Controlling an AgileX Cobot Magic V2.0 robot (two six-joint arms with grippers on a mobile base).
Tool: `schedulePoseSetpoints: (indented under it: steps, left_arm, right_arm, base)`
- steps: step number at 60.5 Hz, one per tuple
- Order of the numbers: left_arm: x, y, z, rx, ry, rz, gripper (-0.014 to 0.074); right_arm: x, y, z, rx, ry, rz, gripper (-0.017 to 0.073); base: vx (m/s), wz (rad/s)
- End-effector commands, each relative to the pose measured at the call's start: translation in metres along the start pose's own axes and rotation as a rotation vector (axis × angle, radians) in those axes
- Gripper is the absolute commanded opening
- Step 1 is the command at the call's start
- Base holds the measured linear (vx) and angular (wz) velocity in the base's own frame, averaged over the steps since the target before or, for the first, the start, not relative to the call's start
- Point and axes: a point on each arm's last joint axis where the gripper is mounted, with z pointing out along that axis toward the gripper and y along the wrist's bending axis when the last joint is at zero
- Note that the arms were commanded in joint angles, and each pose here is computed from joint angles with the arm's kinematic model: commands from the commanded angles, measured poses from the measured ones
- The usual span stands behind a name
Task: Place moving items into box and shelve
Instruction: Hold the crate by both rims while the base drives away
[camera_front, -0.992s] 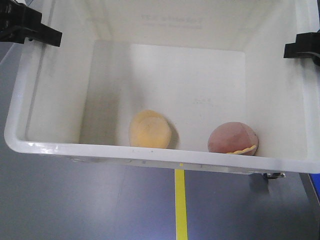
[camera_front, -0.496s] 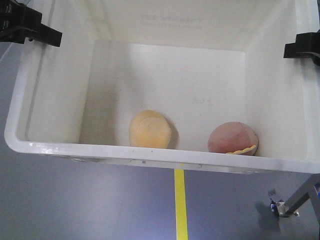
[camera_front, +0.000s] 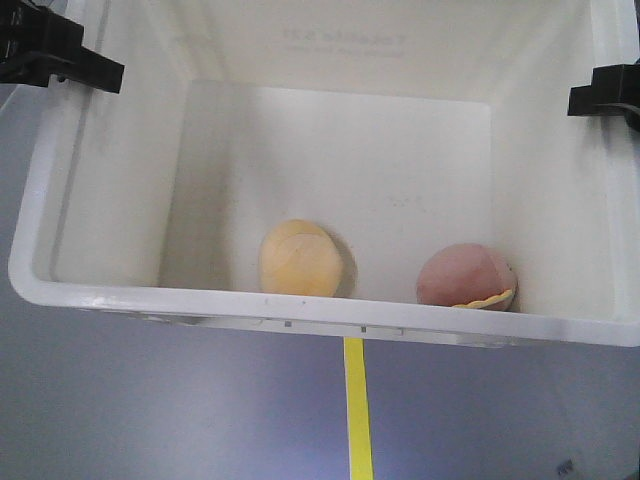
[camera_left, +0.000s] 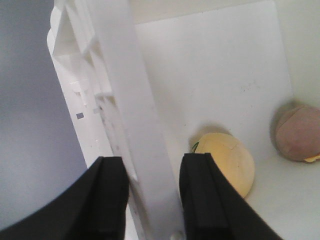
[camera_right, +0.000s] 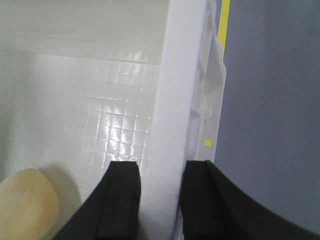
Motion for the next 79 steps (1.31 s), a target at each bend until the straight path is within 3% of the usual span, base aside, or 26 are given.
schedulePoseSetpoints:
  steps: [1,79]
  left_arm:
    - [-0.0151,-0.0289,-0.0262,0.17,-0.196,-0.006,-0.0006]
    - [-0.0151,-0.0289,-0.0262,0.17,-0.196,-0.006,-0.0006]
  right_arm:
    - [-0.0215,0.0149,-0.0206,-0.097,-0.203,0.051,-0.0006]
    - [-0.0215,0.0149,-0.0206,-0.097,-0.202,0.051,-0.0006]
  base:
    - [0.43,-0.05]
    - [0.37,-0.07]
